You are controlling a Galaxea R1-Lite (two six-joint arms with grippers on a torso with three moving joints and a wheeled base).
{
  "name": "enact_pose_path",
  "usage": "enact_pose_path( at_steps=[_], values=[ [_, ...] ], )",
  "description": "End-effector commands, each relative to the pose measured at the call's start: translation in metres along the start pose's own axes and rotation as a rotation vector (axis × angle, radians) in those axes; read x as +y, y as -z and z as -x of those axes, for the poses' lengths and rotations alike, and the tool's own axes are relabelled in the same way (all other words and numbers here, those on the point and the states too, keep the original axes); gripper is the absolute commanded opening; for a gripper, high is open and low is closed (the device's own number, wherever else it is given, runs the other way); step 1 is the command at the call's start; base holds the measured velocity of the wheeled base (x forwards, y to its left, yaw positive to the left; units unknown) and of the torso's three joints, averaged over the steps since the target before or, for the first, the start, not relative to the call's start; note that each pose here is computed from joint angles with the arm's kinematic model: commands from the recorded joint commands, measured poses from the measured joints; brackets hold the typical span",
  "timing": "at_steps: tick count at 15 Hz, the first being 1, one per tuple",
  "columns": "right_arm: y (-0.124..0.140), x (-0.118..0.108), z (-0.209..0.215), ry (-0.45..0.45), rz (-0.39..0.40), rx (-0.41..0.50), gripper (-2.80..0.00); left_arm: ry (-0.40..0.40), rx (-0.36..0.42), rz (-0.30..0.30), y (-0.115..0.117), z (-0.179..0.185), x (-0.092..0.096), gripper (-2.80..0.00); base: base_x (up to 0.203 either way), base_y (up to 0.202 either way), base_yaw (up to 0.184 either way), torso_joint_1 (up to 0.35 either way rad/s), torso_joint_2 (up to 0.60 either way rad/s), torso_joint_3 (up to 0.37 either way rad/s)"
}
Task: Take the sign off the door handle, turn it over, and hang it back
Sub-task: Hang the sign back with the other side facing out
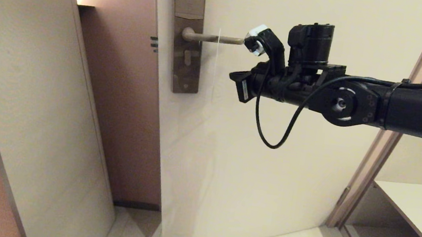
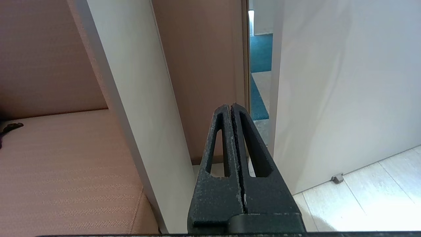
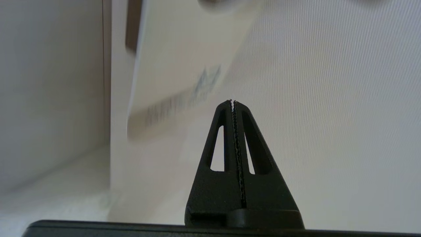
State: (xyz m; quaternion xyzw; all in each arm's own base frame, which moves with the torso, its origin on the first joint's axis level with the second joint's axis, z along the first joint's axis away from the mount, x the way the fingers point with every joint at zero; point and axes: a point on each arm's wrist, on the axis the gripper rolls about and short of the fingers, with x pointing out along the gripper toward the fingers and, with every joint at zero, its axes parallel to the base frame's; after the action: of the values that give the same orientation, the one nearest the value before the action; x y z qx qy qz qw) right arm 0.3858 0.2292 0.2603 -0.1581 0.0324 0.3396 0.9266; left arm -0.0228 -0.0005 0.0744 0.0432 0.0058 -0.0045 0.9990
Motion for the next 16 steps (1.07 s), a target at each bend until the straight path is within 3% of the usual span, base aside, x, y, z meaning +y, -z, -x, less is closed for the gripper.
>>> enact_pose_path(
  at_steps=[1,11,16],
  values=[
    [0.007,0.008,-0.013,-0.006,0.009,-0.029,-2.80,-0.002,0.000,-0.001,0.000,0.000,0.000,-2.80,0.000,0.000,0.000,0.000,0.00,0.000],
    [-0.003,0.063,-0.053,-0.031,0.025,-0.226,-2.80,-0.001,0.001,-0.001,0.000,0.000,0.000,-2.80,0.000,0.000,0.000,0.000,0.00,0.000],
    [0.003,0.082,-0.067,0.042,0.015,-0.291,-2.80,-0.002,0.001,-0.001,0.000,0.000,0.000,-2.80,0.000,0.000,0.000,0.000,0.00,0.000]
  ],
)
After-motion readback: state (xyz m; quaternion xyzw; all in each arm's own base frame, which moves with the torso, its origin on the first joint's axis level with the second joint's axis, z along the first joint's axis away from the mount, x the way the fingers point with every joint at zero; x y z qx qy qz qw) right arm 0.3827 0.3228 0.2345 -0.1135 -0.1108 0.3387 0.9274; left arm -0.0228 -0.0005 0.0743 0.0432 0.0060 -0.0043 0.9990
